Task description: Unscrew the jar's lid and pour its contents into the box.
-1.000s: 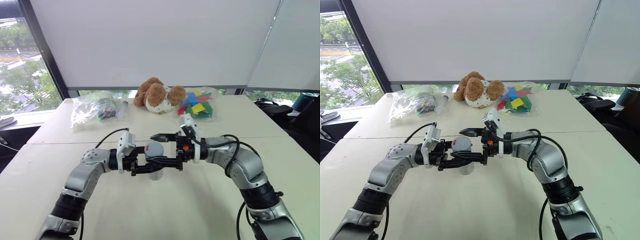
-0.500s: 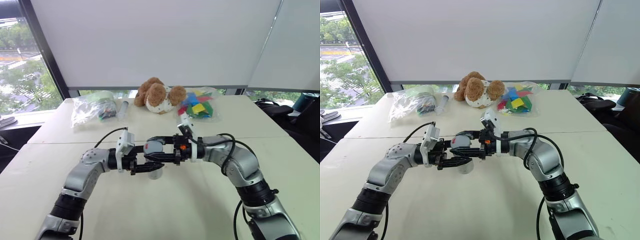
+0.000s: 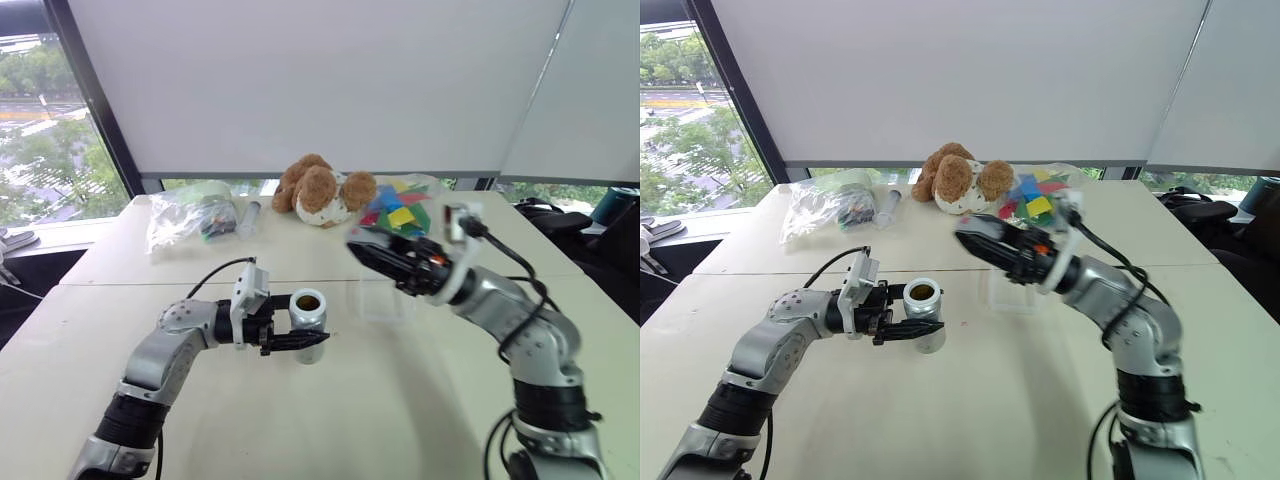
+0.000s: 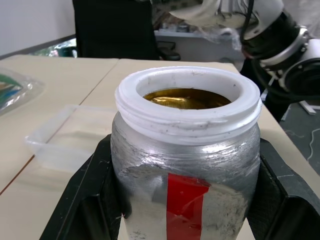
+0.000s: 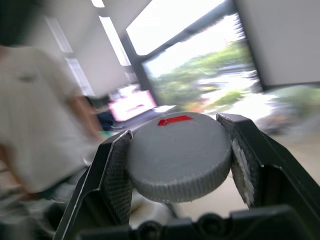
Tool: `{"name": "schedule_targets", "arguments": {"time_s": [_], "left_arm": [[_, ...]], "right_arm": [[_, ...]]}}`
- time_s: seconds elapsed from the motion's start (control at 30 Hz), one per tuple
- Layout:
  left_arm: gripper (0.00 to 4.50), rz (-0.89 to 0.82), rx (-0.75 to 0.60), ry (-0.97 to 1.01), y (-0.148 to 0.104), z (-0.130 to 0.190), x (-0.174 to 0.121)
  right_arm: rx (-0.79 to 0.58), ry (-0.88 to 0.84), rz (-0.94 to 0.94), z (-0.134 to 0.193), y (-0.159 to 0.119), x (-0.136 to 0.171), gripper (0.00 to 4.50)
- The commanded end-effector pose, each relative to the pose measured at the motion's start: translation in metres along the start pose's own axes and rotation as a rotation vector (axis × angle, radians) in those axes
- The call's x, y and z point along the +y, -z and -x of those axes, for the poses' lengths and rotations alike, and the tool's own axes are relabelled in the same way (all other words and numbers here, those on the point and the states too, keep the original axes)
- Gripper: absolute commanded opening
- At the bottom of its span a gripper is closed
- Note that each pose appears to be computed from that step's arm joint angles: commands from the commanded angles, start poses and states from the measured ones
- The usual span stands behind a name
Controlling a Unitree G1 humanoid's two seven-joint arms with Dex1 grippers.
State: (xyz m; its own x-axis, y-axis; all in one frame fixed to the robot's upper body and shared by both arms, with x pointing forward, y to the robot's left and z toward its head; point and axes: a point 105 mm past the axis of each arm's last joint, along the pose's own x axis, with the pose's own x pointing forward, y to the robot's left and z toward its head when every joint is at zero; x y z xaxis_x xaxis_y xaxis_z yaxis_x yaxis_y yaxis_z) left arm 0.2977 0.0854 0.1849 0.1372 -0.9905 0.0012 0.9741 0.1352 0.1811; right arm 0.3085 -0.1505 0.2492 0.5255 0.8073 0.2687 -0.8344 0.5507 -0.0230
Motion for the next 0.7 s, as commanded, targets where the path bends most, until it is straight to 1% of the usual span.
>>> {"name": "schedule_targets", "arguments": {"time_s": [0.03, 0.1, 0.17, 0.2, 0.27, 0.4, 0.5, 0.63, 0.67, 0.7], "left_arm": [[2.45, -0.023, -0.030, -0.007, -0.013, 0.001, 0.002], [2.45, -0.013, -0.033, -0.018, -0.014, 0.002, 0.005], [2.45, 0.000, -0.031, -0.027, -0.013, 0.002, 0.009], [2.45, 0.006, -0.028, -0.031, -0.013, 0.002, 0.011], [2.45, 0.015, -0.023, -0.039, -0.013, 0.003, 0.015], [2.45, 0.014, -0.016, -0.072, -0.012, 0.006, 0.023], [2.45, 0.025, -0.013, -0.103, -0.012, 0.011, 0.028], [2.45, 0.031, -0.006, -0.133, -0.011, 0.016, 0.033], [2.45, 0.031, -0.009, -0.145, -0.011, 0.018, 0.035], [2.45, 0.032, -0.013, -0.156, -0.011, 0.019, 0.037]], "right_arm": [[0.019, 0.131, 0.181, 0.040, -0.009, -0.022, 2.34], [0.087, 0.211, 0.233, 0.069, 0.005, -0.038, 2.34], [0.119, 0.282, 0.250, 0.090, 0.017, -0.051, 2.34], [0.163, 0.321, 0.234, 0.102, 0.032, -0.059, 2.34], [0.219, 0.356, 0.220, 0.117, 0.055, -0.066, 2.34], [0.244, 0.409, 0.182, 0.130, 0.086, -0.074, 2.34], [0.260, 0.448, 0.171, 0.139, 0.102, -0.077, 2.34], [0.260, 0.500, 0.149, 0.150, 0.110, -0.079, 2.34], [0.255, 0.501, 0.095, 0.152, 0.113, -0.077, 2.83], [0.256, 0.498, 0.092, 0.153, 0.113, -0.075, 3.38]]}}
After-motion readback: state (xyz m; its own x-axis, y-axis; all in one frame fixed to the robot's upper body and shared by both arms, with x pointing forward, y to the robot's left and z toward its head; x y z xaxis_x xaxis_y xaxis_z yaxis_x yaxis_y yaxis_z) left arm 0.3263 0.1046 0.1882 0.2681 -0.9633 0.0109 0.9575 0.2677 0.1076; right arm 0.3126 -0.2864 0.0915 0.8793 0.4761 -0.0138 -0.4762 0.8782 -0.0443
